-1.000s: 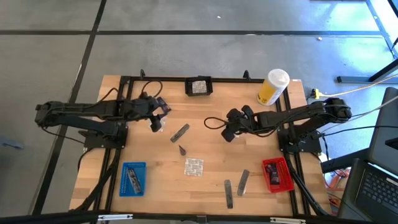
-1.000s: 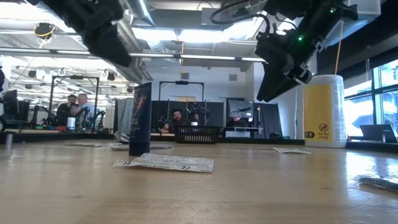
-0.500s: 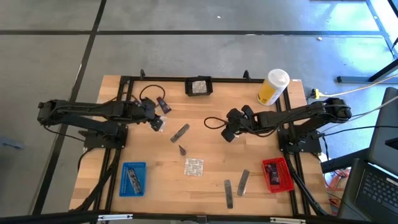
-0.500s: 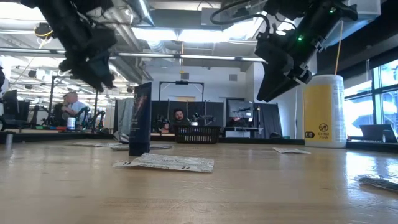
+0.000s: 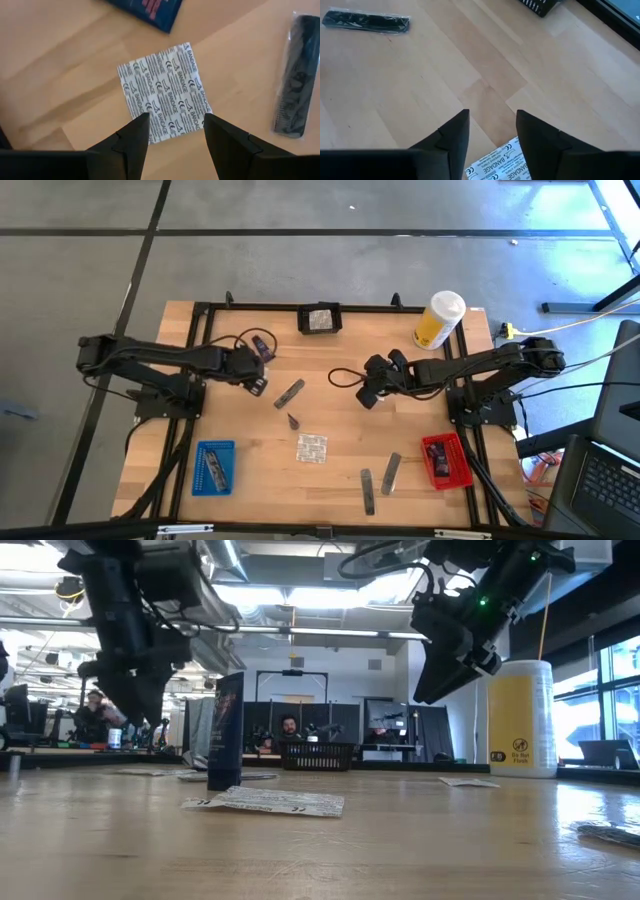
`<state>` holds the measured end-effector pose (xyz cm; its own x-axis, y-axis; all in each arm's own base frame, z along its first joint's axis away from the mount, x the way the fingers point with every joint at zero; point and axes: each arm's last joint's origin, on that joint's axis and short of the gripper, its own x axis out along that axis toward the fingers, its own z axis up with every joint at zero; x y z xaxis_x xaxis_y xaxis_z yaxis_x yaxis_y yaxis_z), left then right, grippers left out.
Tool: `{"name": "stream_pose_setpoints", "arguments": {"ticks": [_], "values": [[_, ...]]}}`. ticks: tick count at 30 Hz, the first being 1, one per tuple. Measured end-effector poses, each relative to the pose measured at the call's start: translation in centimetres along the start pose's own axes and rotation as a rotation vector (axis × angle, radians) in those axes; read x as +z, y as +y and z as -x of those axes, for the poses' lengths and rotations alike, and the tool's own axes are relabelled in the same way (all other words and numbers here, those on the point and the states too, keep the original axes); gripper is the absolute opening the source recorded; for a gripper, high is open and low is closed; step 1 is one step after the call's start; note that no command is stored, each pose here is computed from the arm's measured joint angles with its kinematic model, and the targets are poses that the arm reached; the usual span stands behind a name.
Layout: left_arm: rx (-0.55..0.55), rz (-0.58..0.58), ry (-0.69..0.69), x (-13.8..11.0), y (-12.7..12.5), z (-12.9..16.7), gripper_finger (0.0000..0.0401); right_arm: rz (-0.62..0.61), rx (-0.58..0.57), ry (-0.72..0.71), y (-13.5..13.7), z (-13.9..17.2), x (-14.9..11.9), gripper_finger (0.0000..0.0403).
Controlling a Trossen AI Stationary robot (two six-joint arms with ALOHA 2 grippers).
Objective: Pick & Place Travel size toiletries
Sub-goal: Put the white bandage into the black bin
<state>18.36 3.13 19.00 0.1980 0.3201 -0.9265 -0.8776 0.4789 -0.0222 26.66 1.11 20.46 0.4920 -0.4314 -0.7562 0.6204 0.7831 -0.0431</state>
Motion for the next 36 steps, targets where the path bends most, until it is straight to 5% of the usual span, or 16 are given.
{"name": "stream_pose_setpoints", "arguments": {"ticks": [10,29,36], "values": [[0.075,0.141,0.119,-0.2,1.3,-0.2,0.0218,0.017,0.033,0.021,0.1,0.0,-0.1,0.0163],[0.160,0.293,0.014,-1.6,1.5,-1.3,0.0240,0.050,0.051,0.020,0.5,0.2,-0.3,0.0156],[0.019,0.362,0.045,-3.4,1.7,-4.3,0.0225,0.048,0.052,0.018,0.5,0.2,-0.3,0.0164]]}}
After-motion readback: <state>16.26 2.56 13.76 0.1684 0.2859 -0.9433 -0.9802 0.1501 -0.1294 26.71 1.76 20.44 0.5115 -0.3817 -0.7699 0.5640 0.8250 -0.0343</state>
